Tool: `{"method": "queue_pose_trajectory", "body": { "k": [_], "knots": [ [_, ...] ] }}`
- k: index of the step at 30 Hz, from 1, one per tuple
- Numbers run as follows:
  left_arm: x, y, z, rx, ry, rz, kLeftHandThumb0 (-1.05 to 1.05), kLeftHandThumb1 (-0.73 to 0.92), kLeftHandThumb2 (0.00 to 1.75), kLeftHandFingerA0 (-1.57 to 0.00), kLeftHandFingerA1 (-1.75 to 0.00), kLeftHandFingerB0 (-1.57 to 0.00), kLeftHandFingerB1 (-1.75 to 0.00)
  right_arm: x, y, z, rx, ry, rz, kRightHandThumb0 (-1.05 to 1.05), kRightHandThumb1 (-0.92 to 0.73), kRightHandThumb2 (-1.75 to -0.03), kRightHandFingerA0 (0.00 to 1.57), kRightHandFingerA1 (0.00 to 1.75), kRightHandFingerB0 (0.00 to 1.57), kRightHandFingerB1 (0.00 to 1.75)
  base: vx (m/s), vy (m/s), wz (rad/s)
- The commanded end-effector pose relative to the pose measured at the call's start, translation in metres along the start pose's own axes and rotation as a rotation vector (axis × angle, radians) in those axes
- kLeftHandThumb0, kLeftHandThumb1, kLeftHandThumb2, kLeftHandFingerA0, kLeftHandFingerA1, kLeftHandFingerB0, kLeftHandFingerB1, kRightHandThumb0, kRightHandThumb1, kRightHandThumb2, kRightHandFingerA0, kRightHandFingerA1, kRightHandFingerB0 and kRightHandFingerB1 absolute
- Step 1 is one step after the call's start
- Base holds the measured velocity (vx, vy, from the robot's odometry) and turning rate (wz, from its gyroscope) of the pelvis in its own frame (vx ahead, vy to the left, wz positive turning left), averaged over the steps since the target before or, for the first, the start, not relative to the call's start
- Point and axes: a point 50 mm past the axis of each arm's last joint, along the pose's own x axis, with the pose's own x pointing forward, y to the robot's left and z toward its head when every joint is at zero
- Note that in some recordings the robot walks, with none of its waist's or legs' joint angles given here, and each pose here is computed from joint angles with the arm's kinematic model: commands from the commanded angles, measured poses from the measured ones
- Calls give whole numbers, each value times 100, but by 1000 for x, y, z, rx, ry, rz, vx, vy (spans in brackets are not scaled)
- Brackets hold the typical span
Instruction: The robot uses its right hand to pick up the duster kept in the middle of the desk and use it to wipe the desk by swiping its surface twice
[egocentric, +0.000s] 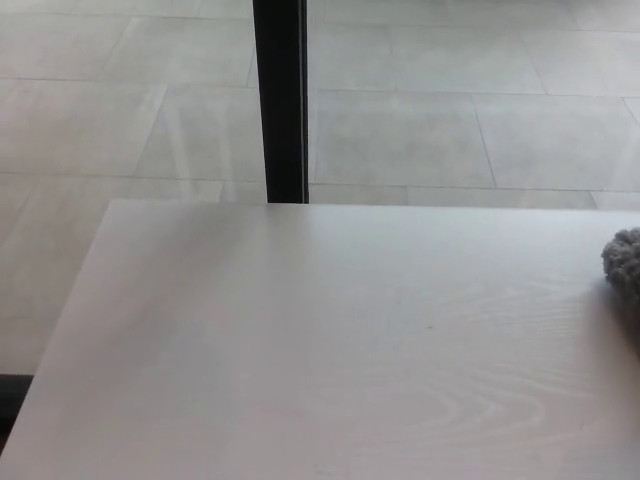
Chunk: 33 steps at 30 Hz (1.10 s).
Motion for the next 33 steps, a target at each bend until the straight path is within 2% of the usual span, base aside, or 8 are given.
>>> {"method": "queue_pose_trajectory", "body": {
  "k": [1, 4, 5, 8, 13, 15, 27, 33],
  "knots": [
    [0, 4, 9, 19, -24, 11, -66, 72, 62, -39, -58, -44, -42, 2, -5, 26, 45, -138, -21, -31, -62, -72, 84, 175, 55, 166, 0, 0, 0],
    [1, 4, 12, 17, -35, 7, -61, 56, 100, -37, -64, -35, -56, 7, -12, 35, 47, -157, -2, -41, -51, -94, 113, 133, 76, 105, 0, 0, 0],
    [1, 3, 13, 11, -40, 9, -64, 72, 62, -40, -61, -44, -44, 10, -15, 38, 60, -169, 20, -35, -70, -67, 82, 160, 73, 87, 0, 0, 0],
    [2, 2, 15, 0, -56, -5, -65, 72, 61, -40, -65, -47, -47, 16, -22, 42, 49, -185, 118, -48, -77, -63, 77, 126, 39, 40, 0, 0, 0],
    [3, 1, 15, -13, -50, -1, -65, 69, 61, -44, -68, -50, -48, 24, -29, 35, -4, -126, 285, -105, -72, -105, 0, 2, 0, 2, 0, 0, 0],
    [2, 1, 16, 5, -57, -9, -66, 70, 61, -42, -66, -47, -47, 30, -39, 27, 1, -89, 337, -105, -82, -66, 0, 0, 0, 0, 0, 0, 0],
    [0, 4, 11, -5, -47, 7, -62, 71, 61, -42, -64, -47, -46, 45, -81, -8, 102, 7, 336, -105, -81, -98, 0, 0, 0, 0, 0, 0, 0],
    [-3, 6, 7, -3, -38, 13, -64, 71, 61, -42, -62, -49, -45, 42, -102, -40, 239, -6, 238, -105, -92, -75, 0, 0, 0, 0, 0, 0, 0]
  ]
}}
